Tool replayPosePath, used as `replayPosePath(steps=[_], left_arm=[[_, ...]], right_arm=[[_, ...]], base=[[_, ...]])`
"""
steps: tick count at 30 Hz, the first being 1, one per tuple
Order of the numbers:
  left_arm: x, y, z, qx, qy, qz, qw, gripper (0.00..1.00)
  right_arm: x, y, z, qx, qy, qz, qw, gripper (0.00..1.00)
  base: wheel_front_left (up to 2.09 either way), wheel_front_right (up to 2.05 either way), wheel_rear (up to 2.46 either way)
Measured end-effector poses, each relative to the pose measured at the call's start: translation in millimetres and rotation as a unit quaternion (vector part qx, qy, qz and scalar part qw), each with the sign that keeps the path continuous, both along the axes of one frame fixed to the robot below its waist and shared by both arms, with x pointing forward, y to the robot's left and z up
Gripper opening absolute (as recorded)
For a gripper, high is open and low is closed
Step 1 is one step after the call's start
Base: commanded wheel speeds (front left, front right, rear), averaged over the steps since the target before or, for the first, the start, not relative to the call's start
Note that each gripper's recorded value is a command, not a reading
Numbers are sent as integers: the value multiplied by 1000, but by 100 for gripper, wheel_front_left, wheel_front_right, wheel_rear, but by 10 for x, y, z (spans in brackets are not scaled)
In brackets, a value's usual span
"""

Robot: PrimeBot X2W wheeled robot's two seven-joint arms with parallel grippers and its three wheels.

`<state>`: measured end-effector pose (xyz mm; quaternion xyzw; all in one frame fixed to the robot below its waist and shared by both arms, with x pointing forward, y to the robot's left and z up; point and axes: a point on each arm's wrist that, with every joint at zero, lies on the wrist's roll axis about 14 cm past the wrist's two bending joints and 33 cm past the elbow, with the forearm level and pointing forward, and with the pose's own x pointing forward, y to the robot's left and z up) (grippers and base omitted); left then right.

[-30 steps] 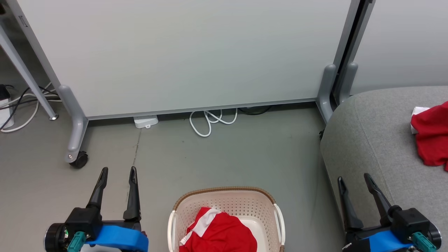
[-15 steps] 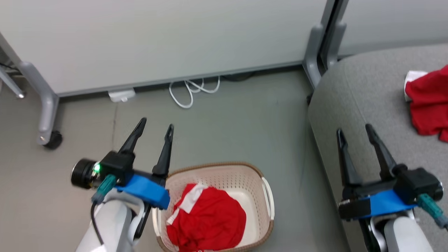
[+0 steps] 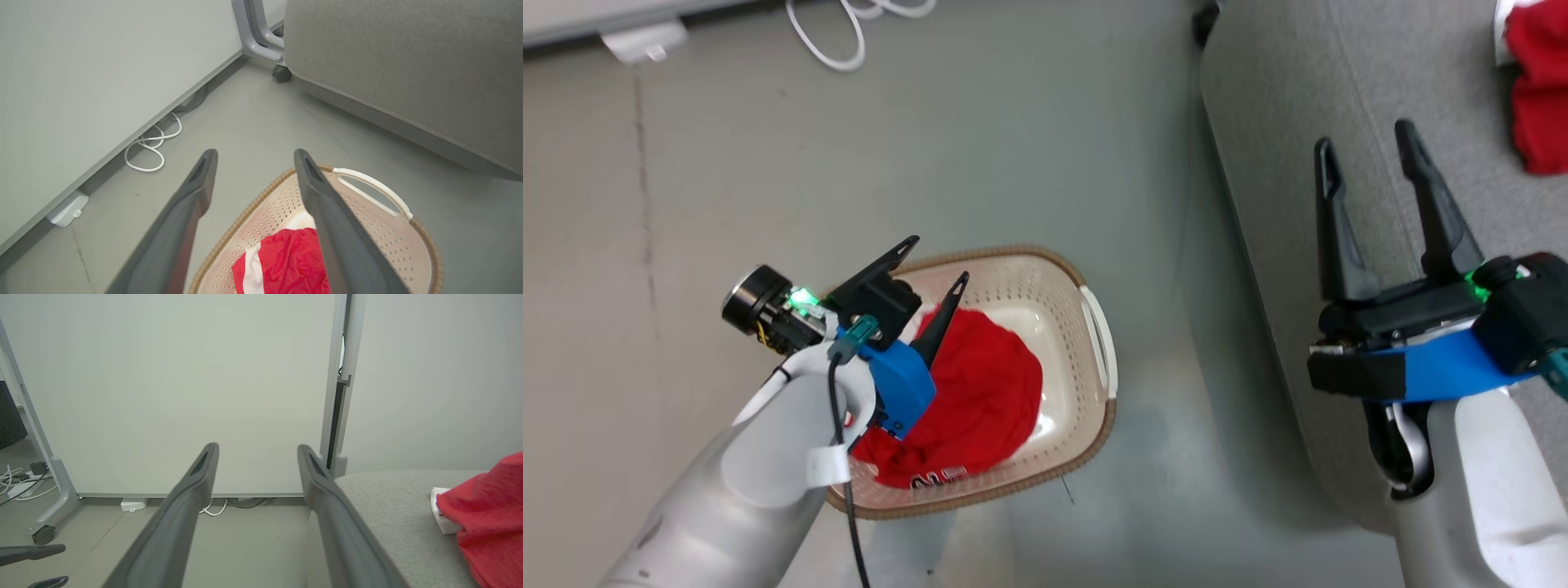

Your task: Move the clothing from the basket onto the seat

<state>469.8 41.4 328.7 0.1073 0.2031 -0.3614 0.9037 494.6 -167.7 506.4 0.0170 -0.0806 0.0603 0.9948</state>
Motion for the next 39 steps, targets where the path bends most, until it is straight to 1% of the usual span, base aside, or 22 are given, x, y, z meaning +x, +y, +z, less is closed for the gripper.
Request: replayPosePath(steps=[1,2,6,8,11,15,18,24,28,31,39], left_arm=[[0,0,0,0,0,0,1000,100],[-27,-50,-271,29,30,-28,999,100],[-99,-107,-762,84,79,-85,990,100],[-179,-77,-1026,119,107,-112,981,100],[-313,-12,-1391,170,149,-148,963,100],[-355,9,-1734,205,179,-176,946,100],[-421,107,-2000,244,207,-188,929,100],[-549,100,-2383,277,233,-219,906,100],[-617,80,-2589,287,244,-235,896,100],[-676,103,-2732,302,248,-250,886,100],[-690,172,-2991,323,268,-250,873,100]], right_arm=[[0,0,0,0,0,0,1000,100],[87,-31,-88,-2,5,-3,1000,100],[230,-51,-319,-4,21,-4,1000,100],[282,-60,-442,-6,31,-4,1000,100],[352,-90,-619,-6,44,-6,999,100],[419,-127,-838,-5,60,-8,998,100],[439,-166,-992,-5,72,-12,997,100],[462,-214,-1235,-10,89,-15,996,100],[455,-245,-1350,-15,97,-17,995,100],[447,-267,-1423,-19,102,-18,994,100],[387,-351,-1593,-29,117,-28,992,100]], base=[[0,0,0],[0,0,0],[0,0,0],[0,0,0],[0,0,0],[0,0,0],[0,0,0],[0,0,0],[0,0,0],[0,0,0],[0,0,0]])
